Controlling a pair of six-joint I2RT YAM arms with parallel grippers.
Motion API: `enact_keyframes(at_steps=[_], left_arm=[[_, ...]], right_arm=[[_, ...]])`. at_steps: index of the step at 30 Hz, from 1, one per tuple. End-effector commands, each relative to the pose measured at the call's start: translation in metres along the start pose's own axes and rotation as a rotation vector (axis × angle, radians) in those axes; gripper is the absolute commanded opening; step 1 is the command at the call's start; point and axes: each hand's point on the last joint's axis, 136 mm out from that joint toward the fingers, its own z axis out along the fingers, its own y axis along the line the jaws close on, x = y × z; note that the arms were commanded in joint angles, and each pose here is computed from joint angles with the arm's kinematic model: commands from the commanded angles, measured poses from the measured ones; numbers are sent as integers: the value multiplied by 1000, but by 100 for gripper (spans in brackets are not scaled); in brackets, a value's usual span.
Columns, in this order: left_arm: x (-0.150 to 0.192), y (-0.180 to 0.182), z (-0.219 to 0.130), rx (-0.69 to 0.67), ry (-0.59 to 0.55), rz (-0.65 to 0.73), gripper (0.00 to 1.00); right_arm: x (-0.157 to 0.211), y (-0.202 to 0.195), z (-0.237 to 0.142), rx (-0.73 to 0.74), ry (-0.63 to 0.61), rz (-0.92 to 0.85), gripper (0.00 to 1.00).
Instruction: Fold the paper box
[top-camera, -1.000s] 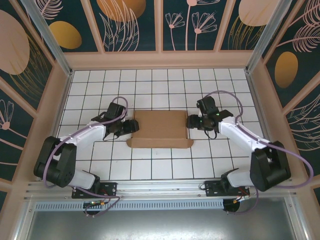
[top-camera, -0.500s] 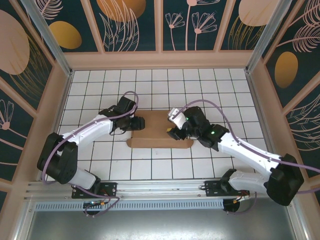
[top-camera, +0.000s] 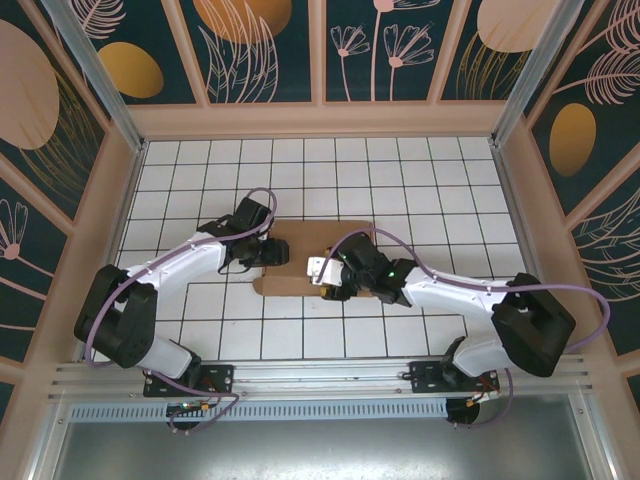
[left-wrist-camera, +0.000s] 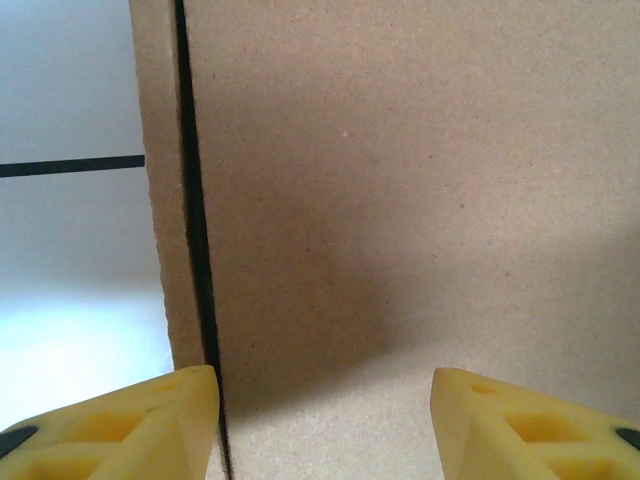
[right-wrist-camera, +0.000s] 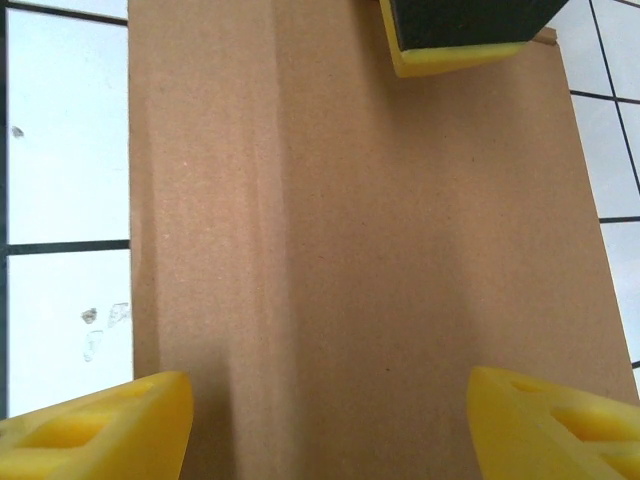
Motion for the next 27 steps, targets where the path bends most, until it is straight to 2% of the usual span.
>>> enact_keyframes(at_steps=[1, 4, 11, 18, 20, 22, 25, 27], left_arm=[[2, 0, 2, 12, 2, -13, 58], [5, 3, 5, 6, 11, -12, 58], [8, 4, 11, 7, 26, -12, 58], [3, 0, 4, 19, 6, -6, 58], [-1, -2, -1, 23, -7, -7, 58], [-6, -5, -6, 25, -19, -2, 59], [-18, -7, -17, 4, -54, 8, 64], [-21, 0, -20, -28, -67, 11, 65]], right_arm=[[2, -13, 11, 89, 21, -70, 72], [9, -22, 22, 153, 80, -88, 69], [30, -10, 43, 167, 179, -143, 68], [33, 5, 53, 109, 201, -125, 38], [28, 5, 50, 103, 178, -98, 39], [10, -1, 41, 97, 109, -25, 46], [-27, -20, 12, 107, -67, 124, 59], [-45, -40, -13, 125, -181, 259, 63]])
